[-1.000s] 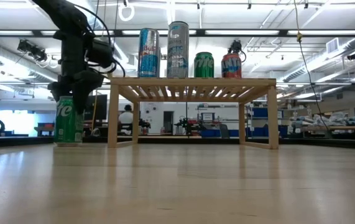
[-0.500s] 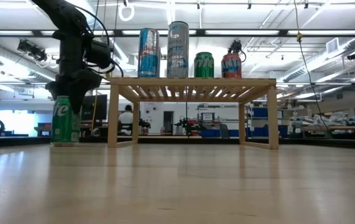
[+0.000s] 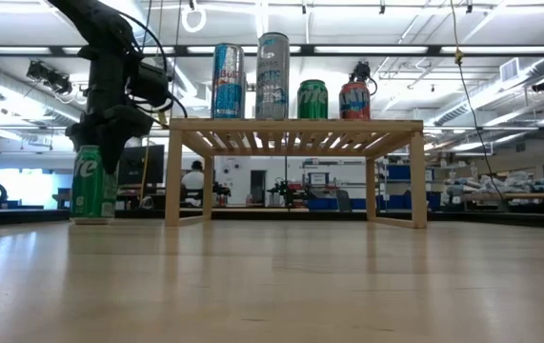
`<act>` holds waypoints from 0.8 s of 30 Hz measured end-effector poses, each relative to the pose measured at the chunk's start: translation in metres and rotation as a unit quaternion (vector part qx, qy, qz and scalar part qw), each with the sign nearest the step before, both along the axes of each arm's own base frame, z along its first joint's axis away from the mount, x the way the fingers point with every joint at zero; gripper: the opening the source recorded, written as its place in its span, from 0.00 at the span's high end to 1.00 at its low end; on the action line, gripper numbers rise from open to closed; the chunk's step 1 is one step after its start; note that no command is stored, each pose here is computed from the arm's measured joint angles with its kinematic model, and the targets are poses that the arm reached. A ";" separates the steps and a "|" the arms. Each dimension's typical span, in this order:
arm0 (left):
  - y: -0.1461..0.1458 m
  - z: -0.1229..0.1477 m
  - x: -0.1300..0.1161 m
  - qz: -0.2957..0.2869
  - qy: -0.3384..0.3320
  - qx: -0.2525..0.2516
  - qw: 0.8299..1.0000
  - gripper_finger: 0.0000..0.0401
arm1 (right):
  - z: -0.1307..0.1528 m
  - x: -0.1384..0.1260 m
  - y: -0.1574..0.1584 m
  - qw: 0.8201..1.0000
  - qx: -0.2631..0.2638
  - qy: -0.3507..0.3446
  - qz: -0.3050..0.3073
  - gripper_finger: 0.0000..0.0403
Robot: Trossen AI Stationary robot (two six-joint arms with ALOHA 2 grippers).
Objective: Place canned beverage on shelf
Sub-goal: Put the green soda can aligned with the other green soda can on the shelf
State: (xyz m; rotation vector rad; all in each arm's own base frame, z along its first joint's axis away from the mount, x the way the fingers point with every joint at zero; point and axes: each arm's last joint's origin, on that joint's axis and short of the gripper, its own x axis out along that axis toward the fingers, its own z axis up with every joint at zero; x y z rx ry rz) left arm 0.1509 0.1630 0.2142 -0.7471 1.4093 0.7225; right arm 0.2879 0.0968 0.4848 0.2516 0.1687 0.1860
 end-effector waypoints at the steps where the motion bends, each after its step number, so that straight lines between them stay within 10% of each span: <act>1: 0.000 0.000 0.000 0.000 0.001 -0.001 1.000 0.20 | 0.000 0.000 0.000 1.000 0.000 0.000 0.000 0.06; 24: -0.004 0.000 -0.004 -0.066 0.019 -0.021 0.997 0.18 | 0.004 0.001 -0.003 0.999 -0.020 -0.025 -0.004 0.06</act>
